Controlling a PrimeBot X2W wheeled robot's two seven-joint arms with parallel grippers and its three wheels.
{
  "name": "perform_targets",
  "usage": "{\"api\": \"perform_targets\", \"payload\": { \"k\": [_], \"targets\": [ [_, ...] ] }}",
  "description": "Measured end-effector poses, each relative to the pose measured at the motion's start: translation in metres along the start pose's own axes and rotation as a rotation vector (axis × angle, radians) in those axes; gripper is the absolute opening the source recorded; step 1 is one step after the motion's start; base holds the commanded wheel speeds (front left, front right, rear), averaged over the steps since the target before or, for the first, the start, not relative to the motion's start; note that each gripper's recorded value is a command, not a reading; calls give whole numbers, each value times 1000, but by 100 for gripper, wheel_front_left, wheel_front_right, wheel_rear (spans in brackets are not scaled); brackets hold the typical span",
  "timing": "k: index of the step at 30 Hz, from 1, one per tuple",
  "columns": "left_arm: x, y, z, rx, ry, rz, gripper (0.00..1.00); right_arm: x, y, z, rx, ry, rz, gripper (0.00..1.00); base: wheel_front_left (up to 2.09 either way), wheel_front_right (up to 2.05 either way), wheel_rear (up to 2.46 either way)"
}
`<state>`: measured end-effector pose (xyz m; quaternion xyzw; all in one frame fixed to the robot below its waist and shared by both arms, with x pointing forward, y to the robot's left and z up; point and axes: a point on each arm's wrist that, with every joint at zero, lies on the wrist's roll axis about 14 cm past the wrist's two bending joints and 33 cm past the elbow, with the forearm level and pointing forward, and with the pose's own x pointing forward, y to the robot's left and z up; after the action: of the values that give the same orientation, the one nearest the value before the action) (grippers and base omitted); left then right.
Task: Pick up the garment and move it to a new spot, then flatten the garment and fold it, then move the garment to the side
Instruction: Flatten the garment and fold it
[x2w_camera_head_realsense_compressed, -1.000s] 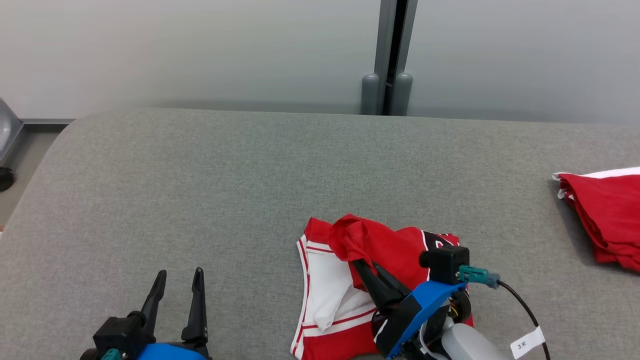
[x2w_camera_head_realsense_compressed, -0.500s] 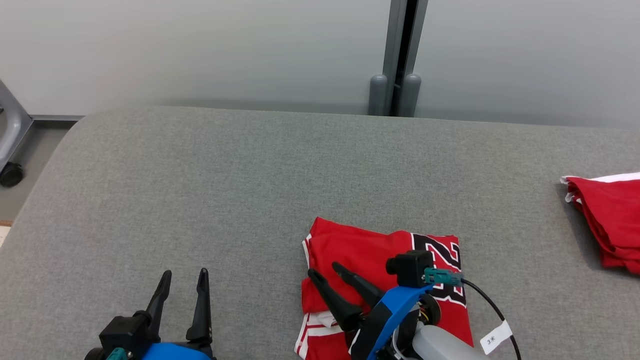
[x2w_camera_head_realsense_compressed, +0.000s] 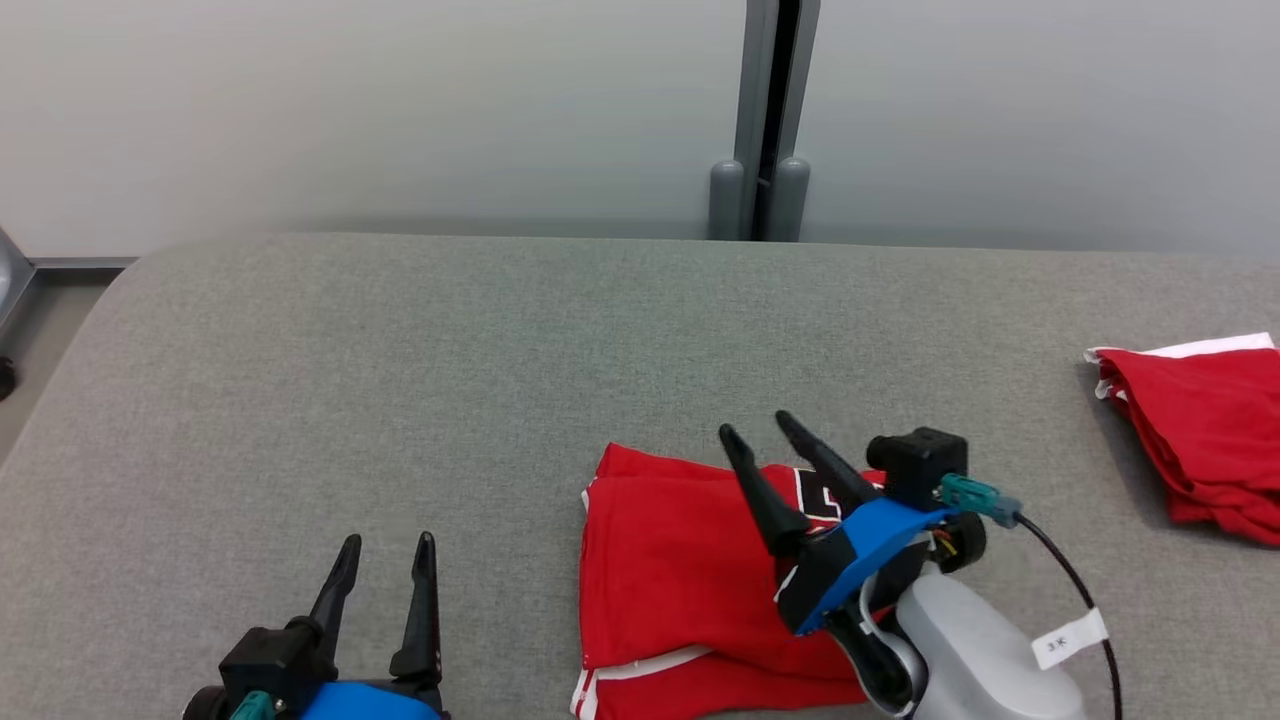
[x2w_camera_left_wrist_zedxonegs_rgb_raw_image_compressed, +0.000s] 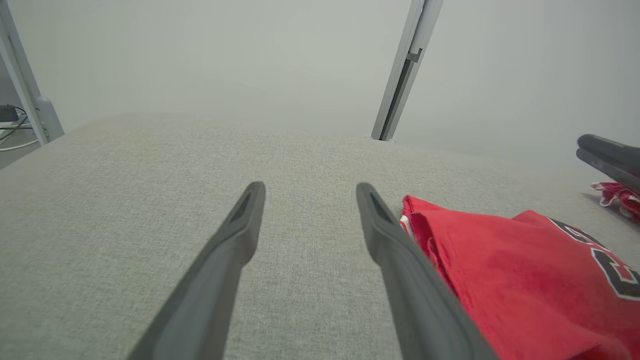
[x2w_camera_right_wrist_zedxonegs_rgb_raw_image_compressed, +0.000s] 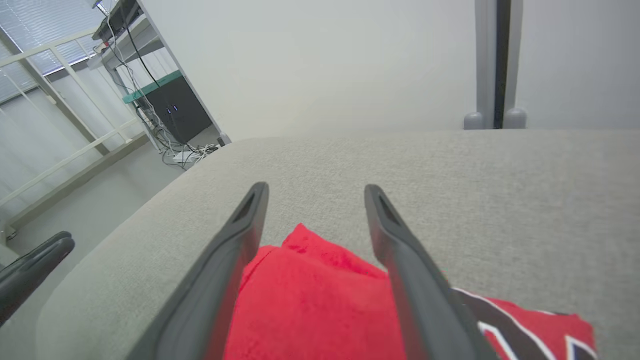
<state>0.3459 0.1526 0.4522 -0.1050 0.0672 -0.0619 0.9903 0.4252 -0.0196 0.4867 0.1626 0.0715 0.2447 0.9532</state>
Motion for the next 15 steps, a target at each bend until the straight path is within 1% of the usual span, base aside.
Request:
{"api": "perform_targets", "payload": {
  "k": [2,4,7,10,15],
  "targets": [
    [3,-7,3,3,-11,-22,100,-7,-14,10,-31,-41,-43,100,0,0,0],
    [5,-11,4,9,-13,-37,100,-20,-30,11,-36,-62,-102,100,0,0,0],
    [11,-14,12,24,-36,-50,100,-39,-49,17,-73,-95,-172,100,0,0,0],
    [15,-14,19,29,-53,-52,100,-59,-67,25,-110,-130,-242,100,0,0,0],
    [16,-15,24,12,-71,-37,100,-95,-92,27,-147,-155,-349,100,0,0,0]
  ]
}}
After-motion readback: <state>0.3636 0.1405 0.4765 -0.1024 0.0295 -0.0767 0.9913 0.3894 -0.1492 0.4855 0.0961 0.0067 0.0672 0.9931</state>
